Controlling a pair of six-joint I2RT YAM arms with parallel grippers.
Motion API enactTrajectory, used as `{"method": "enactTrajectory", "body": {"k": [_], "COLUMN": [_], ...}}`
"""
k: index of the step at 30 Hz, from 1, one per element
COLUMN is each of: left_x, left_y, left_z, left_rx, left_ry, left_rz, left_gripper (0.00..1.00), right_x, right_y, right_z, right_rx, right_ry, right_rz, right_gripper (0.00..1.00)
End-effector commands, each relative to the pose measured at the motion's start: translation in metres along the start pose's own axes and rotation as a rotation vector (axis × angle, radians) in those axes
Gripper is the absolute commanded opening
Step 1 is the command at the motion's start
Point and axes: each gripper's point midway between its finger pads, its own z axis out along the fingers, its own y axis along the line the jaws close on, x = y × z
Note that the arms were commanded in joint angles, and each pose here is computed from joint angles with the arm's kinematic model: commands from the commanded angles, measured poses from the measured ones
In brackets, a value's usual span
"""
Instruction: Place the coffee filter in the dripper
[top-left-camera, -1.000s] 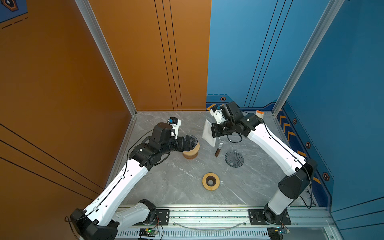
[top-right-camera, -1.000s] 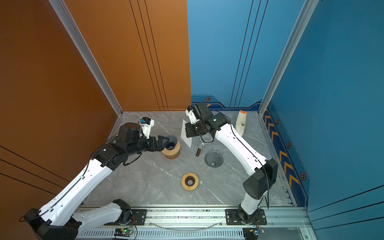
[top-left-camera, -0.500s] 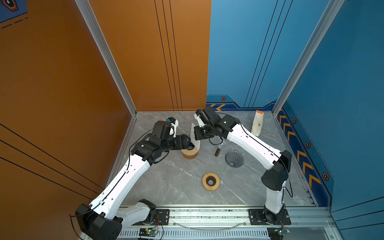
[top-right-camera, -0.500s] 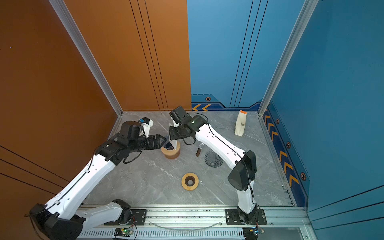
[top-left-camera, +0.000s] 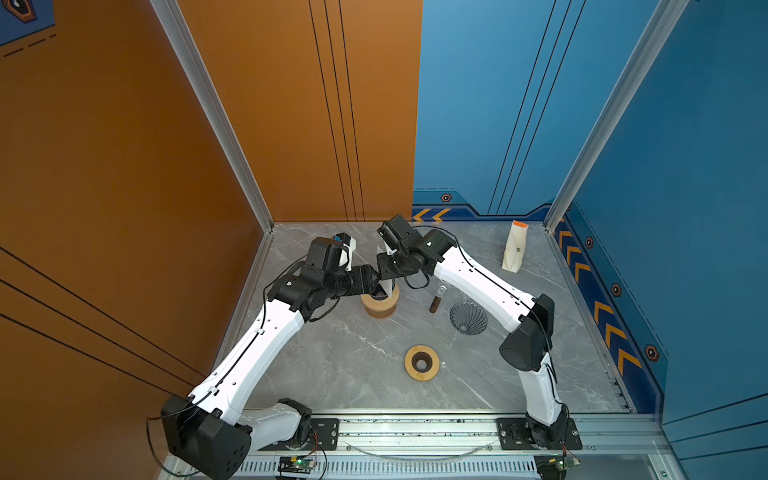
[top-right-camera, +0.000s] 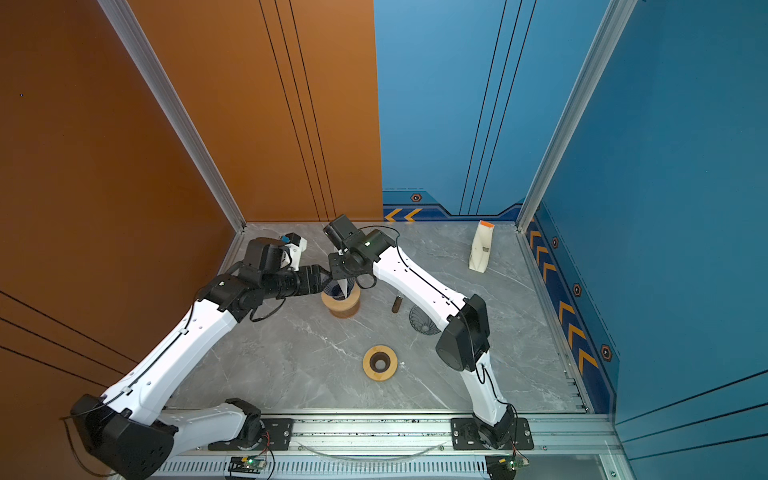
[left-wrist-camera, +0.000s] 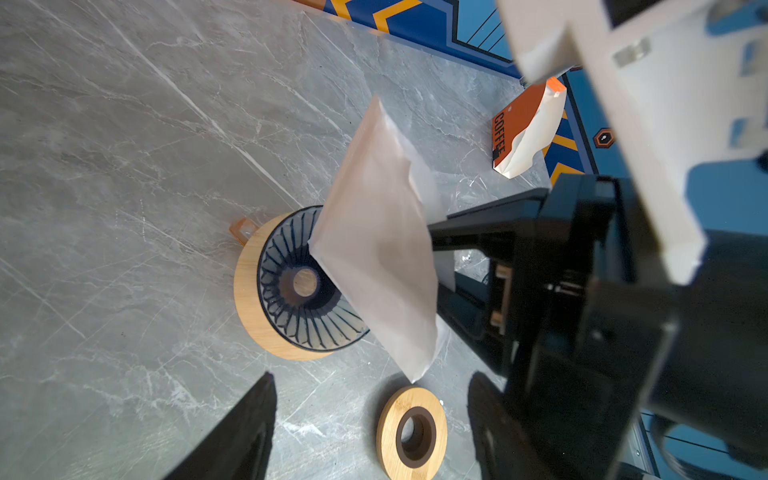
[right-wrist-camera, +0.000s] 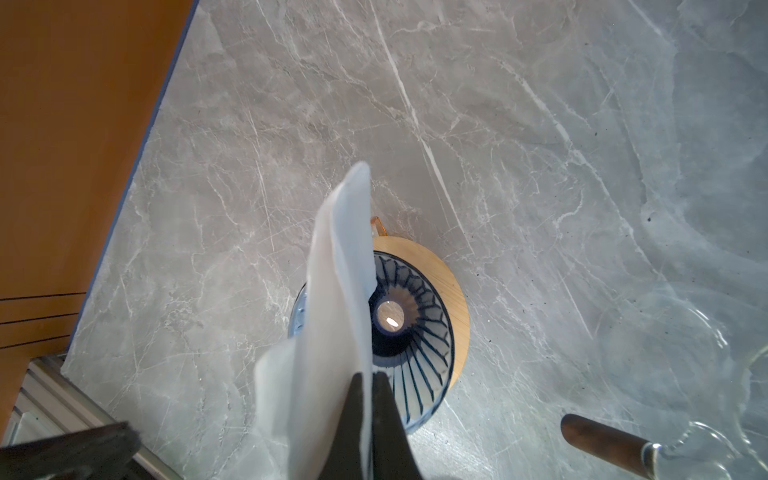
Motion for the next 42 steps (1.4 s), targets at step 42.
{"method": "enactTrajectory", "body": {"k": [42], "left_x": [-0.015], "left_y": [0.004], "left_z": [0.034], "left_rx": [0.134], "left_ry": [0.025], "left_rz": [-0.145], "left_gripper": [0.75], "right_x": [0.013], "right_y": [0.028], "right_z": [0.018], "right_rx": [-0.12], "right_ry": [0.094], "right_rz": [0.007], "right_gripper": [0.0]}}
